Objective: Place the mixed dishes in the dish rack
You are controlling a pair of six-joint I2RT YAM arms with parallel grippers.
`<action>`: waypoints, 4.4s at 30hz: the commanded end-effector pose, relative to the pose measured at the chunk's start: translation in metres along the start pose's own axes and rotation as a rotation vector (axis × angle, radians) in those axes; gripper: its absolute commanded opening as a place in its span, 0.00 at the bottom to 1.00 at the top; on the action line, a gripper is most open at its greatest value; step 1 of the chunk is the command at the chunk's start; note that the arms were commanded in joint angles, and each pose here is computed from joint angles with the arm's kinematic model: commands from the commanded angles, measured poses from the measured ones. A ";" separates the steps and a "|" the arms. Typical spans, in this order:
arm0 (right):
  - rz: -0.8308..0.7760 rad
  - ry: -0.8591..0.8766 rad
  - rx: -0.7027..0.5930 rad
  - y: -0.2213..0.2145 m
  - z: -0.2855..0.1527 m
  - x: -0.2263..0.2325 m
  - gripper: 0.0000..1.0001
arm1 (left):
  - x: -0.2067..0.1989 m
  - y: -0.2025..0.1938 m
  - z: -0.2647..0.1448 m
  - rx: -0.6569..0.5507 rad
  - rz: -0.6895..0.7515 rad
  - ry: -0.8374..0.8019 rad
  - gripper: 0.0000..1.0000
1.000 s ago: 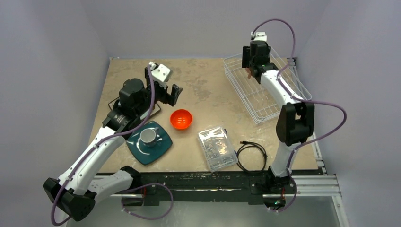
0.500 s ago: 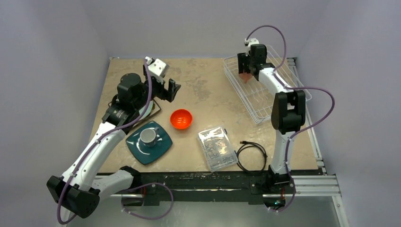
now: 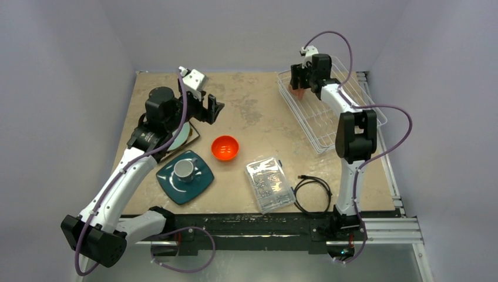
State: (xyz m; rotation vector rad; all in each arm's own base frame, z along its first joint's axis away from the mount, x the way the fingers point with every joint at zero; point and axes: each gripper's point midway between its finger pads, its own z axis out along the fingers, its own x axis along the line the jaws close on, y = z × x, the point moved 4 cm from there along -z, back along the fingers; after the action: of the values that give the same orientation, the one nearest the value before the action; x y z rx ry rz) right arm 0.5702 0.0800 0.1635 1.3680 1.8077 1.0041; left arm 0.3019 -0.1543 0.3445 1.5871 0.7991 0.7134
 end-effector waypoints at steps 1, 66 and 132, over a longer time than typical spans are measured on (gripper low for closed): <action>0.006 0.054 -0.161 0.046 0.001 0.006 0.00 | 0.001 0.027 -0.002 -0.079 -0.023 -0.018 0.73; 0.316 0.155 -0.016 -0.063 -0.295 0.168 0.99 | -0.040 -0.067 0.056 0.301 -0.356 0.161 0.65; 0.243 0.448 -0.221 -0.043 -0.322 0.203 0.99 | -0.109 0.001 0.070 0.120 -0.967 -0.749 0.00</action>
State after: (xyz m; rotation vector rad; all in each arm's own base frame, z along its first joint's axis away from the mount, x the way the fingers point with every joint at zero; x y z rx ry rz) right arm 0.2258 0.1970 0.2373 1.4639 1.8693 1.5576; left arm 0.3126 -0.2686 0.3134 1.2608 1.0520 -0.3473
